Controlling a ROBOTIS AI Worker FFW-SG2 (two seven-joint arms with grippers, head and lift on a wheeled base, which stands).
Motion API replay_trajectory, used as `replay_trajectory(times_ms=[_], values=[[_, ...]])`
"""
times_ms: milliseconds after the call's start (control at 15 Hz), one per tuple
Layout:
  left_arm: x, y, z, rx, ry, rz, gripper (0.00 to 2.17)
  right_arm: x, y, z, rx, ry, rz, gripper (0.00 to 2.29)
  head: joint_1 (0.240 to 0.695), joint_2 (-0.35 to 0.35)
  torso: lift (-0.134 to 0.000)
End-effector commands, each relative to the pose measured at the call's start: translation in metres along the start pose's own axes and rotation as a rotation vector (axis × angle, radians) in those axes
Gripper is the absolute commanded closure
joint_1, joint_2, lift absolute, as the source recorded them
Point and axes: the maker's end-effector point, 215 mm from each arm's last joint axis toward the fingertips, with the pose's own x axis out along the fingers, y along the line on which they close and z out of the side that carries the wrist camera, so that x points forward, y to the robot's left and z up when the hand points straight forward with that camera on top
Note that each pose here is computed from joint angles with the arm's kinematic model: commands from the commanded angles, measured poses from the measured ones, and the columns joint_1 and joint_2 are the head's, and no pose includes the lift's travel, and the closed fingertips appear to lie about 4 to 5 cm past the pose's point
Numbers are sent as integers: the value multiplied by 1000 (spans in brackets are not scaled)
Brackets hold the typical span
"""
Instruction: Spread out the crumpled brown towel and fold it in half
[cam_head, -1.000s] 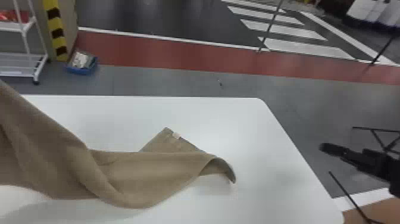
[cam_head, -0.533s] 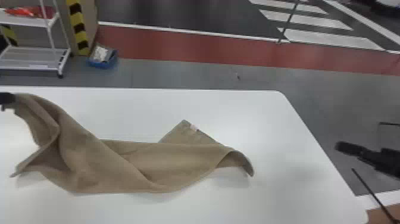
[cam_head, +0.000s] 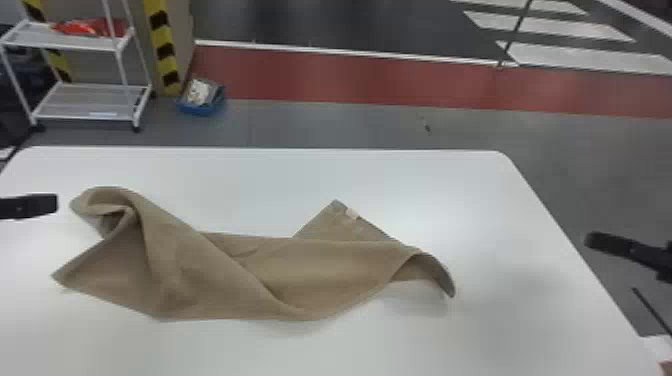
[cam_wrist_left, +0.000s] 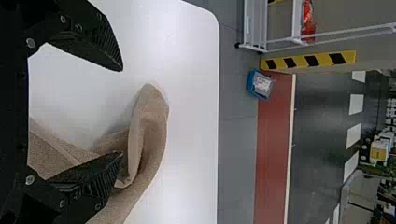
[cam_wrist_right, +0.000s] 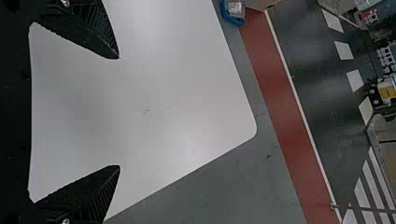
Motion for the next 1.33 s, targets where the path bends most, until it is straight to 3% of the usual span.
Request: replay_trajectory(times_ms=[0,133,400,733,1267], values=[[-24,-5,-8,88,-50,-32,269,7,3,0,-14,1,10,36,695,-147,-125],[-32,-21,-42,69,-14,-80,269,7,4,3,-20,-5,17,36,695,-153,-125],[-19,-32,-82,19,64,-126,272,6,7,1,-15,-7,42,36,695,-181,-125],[10,-38,-97,20,104,-152,269,-5,-7,-11,3,-2,33,36,695,-196,-125],[48,-25,-111,56,139,-88,269,-34,-22,-16,24,-38,34,36,695,-211,-125]])
